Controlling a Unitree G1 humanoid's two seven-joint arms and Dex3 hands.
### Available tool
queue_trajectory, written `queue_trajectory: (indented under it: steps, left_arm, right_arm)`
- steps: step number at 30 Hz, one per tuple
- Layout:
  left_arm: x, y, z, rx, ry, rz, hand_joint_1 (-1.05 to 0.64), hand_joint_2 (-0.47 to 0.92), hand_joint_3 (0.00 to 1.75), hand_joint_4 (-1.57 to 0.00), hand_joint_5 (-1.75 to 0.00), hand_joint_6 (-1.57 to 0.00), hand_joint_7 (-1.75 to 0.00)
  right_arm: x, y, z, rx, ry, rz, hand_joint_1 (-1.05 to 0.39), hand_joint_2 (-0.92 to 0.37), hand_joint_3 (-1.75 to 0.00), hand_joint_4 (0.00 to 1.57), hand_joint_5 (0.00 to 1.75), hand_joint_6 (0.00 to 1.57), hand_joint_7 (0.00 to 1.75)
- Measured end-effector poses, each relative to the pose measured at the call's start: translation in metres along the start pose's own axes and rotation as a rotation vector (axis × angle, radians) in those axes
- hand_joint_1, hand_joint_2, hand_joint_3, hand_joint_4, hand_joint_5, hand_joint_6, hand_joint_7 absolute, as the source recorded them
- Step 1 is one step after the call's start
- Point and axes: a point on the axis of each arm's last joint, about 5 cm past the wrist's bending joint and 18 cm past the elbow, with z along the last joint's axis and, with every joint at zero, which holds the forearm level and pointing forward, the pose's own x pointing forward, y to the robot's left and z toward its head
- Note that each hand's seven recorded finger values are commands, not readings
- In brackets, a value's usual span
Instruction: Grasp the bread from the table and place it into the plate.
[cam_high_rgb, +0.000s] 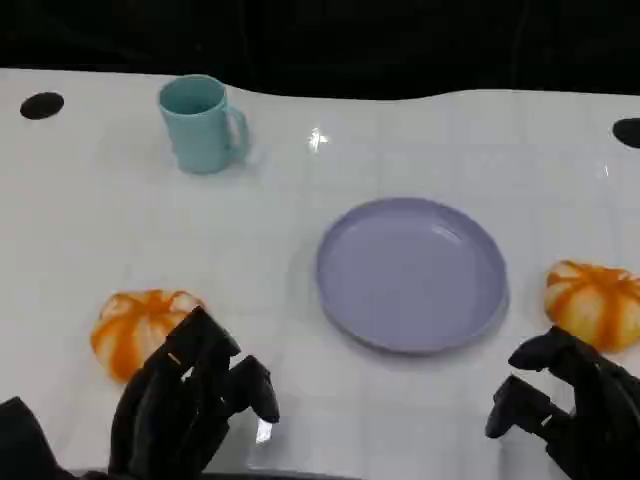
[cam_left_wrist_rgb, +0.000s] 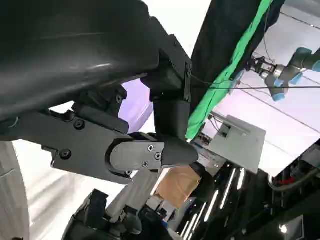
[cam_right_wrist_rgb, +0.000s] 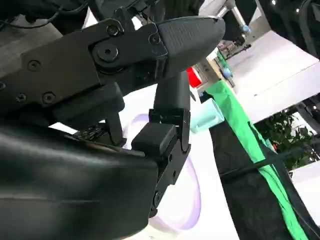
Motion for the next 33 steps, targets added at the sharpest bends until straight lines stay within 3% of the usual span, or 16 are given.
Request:
queue_trajectory:
  steps: [18, 21, 25, 27, 29, 31, 33]
  left_arm:
    - [0.0, 0.0, 0.0, 0.001, -0.002, 0.0, -0.54, 0.92, 0.38, -0.85, -1.75, -0.59, -1.75]
    - [0.0, 0.0, 0.001, 0.002, -0.002, -0.001, -0.53, 0.92, 0.37, -0.79, -1.75, -0.57, -1.69]
    - [0.0, 0.001, 0.005, 0.075, -0.008, -0.01, -0.56, 0.92, 0.29, -0.61, -1.6, -0.64, -1.04]
    - [-0.001, 0.003, 0.011, 0.148, -0.01, -0.019, -0.55, 0.92, 0.24, -0.59, -1.49, -0.7, -0.79]
    - [-0.001, 0.004, 0.015, 0.205, -0.012, -0.027, -0.5, 0.92, 0.16, -0.58, -1.24, -0.77, -0.39]
    - [0.0, 0.002, 0.02, 0.293, -0.018, -0.03, -0.43, 0.92, 0.11, -0.51, -1.05, -0.66, -0.16]
    - [0.001, -0.001, 0.027, 0.437, -0.019, -0.04, -0.4, 0.92, 0.07, -0.48, -0.95, -0.6, -0.07]
  right_arm:
    - [0.0, 0.0013, 0.002, -0.002, -0.002, -0.001, -0.51, -0.92, -0.17, 0.73, 1.55, 0.82, 1.05]
    - [0.0, 0.0014, 0.002, -0.002, -0.002, 0.004, -0.53, -0.92, -0.15, 0.73, 1.55, 0.82, 1.04]
    - [0.0, 0.0019, 0.002, -0.003, -0.002, 0.005, -0.53, -0.92, -0.15, 0.73, 1.55, 0.82, 1.04]
    - [-0.001, 0.0022, 0.002, -0.005, -0.002, 0.005, -0.53, -0.92, -0.16, 0.73, 1.55, 0.82, 1.04]
    - [-0.001, 0.0024, 0.002, -0.006, -0.003, 0.005, -0.53, -0.92, -0.17, 0.72, 1.56, 0.81, 1.05]
    - [-0.001, 0.0025, 0.002, -0.006, -0.004, 0.007, -0.53, -0.92, -0.17, 0.72, 1.56, 0.81, 1.06]
    - [-0.001, 0.0027, 0.002, -0.006, -0.005, 0.009, -0.53, -0.92, -0.18, 0.72, 1.57, 0.81, 1.06]
